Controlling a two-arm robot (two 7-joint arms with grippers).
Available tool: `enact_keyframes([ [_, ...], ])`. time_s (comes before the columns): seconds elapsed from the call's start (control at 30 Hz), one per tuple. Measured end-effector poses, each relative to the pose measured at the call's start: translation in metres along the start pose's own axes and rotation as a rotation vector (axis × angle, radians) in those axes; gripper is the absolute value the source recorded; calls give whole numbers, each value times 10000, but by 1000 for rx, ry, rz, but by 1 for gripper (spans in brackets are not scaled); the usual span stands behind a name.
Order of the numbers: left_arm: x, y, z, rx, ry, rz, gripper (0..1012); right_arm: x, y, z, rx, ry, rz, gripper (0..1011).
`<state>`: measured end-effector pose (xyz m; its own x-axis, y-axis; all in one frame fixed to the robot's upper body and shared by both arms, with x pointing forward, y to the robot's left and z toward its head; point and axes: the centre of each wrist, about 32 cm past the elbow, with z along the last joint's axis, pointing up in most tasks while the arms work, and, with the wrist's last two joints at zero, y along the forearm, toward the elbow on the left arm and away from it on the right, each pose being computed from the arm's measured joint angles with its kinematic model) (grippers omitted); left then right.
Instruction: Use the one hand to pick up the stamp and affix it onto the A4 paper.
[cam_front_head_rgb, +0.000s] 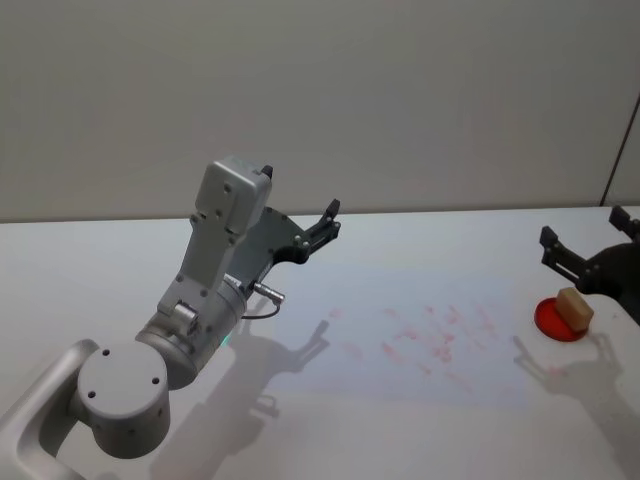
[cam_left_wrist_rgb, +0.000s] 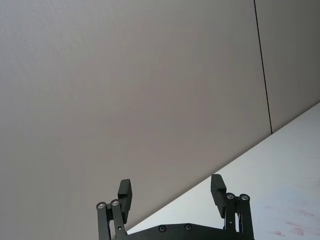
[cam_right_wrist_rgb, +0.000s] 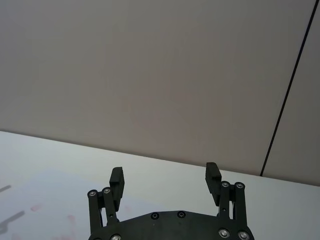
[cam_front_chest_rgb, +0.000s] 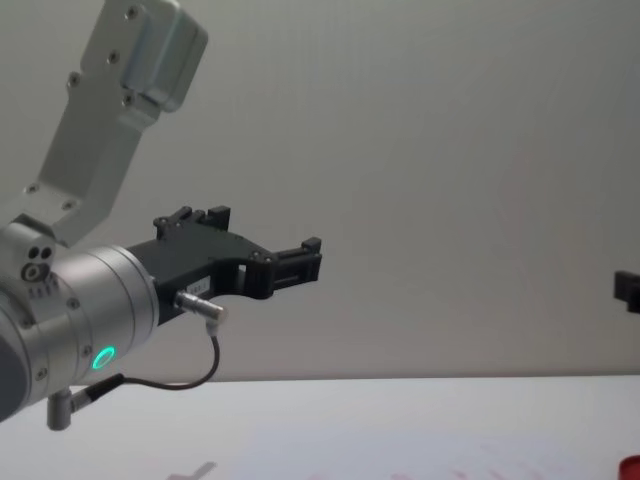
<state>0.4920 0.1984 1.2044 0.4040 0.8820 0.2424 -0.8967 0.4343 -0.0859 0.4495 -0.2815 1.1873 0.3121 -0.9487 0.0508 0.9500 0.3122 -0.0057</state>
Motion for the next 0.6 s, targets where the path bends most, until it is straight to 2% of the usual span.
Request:
enact_keyframes([
  [0.23, 0, 0, 0, 0, 0, 0, 1001, 98, -40, -55, -32, -4, -8, 1001],
  [0.6, 0, 0, 0, 0, 0, 0, 1001, 174, -72, -165, -85, 5, -11, 1001],
])
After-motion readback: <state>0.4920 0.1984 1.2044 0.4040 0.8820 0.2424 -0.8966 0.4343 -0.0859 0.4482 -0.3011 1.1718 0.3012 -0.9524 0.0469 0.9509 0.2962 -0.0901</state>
